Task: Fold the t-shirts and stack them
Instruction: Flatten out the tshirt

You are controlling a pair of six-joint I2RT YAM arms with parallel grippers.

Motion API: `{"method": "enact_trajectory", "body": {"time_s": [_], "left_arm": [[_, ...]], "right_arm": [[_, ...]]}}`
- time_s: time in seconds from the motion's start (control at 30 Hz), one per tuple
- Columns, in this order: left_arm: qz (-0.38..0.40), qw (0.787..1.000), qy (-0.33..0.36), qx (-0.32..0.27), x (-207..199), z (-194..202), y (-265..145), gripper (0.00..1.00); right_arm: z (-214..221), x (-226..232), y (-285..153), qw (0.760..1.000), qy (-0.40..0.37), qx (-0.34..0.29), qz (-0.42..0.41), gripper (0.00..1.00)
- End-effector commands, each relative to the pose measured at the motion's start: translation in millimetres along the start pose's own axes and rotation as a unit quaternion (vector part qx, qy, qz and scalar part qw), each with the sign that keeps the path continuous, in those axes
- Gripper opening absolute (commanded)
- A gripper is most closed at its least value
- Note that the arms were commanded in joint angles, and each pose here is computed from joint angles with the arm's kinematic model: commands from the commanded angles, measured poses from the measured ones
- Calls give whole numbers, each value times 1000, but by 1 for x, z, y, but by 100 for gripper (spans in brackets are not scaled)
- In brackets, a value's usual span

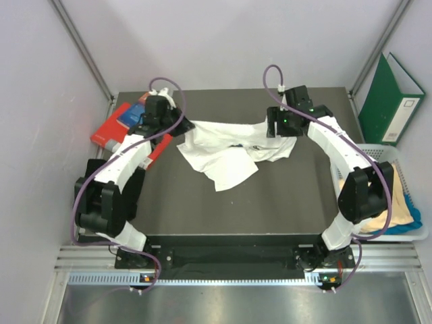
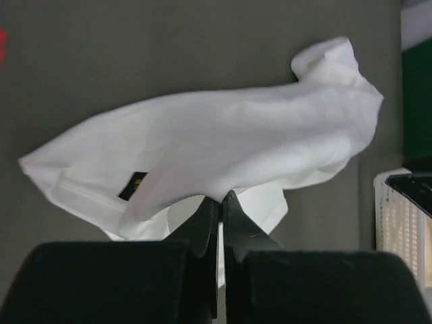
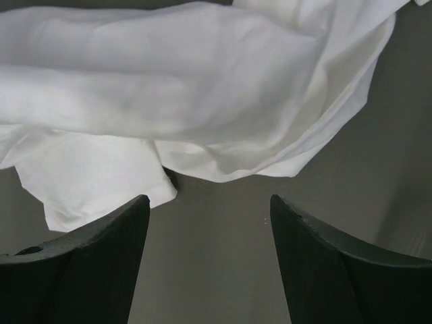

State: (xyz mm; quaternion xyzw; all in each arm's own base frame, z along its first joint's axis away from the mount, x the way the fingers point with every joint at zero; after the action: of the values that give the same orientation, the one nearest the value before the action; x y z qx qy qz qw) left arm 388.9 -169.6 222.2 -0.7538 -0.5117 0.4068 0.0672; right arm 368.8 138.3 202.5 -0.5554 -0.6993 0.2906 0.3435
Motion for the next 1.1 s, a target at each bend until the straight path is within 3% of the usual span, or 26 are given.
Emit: {"method": "enact_trajectory", "body": {"time_s": [0.0,0.17,0.33,0.5,0.63,0.93,0.97,1.0,1.07], "left_arm": [[-61,996,-42,-52,43,-38,-19,0],[-108,991,-72,-34,89,-36,-17,0],[-95,990,-101,-27,111,-47,7,0],[-70,991,-102,-45,105,-86,29,0],[-64,988,-112,-89,119,-128,46,0],[-48,979,-160,-116,163,-182,96,0],[-35,979,-167,-114,170,-186,100,20],[-22,978,-185,-95,180,-178,115,55],[7,979,-176,-101,172,-195,110,99]], "right_arm": [[-28,-26,0,996,74,-55,-3,75],[-29,-35,15,991,116,-53,-42,78],[-23,-35,29,991,119,-41,-53,78],[-28,-37,51,989,125,-56,-59,77],[-38,-40,65,988,135,-58,-54,77],[-48,-51,87,980,177,-67,-60,76],[-49,-50,89,980,176,-66,-63,76],[-49,-50,89,980,176,-66,-64,76],[-51,-49,88,980,172,-67,-68,76]]}}
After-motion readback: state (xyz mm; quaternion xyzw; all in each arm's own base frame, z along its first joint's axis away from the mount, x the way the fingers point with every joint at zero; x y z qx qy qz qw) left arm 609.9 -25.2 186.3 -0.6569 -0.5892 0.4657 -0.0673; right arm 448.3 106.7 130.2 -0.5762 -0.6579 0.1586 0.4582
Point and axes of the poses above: each gripper's point midway between its finger pads, its own y axis out along the fingers, its own x axis along the line the jaws close on, z = x × y, the point moved 4 cm from there along -y, back along the fingers, and after that the axes turned 3 degrees about y, right-handed, at the moved point
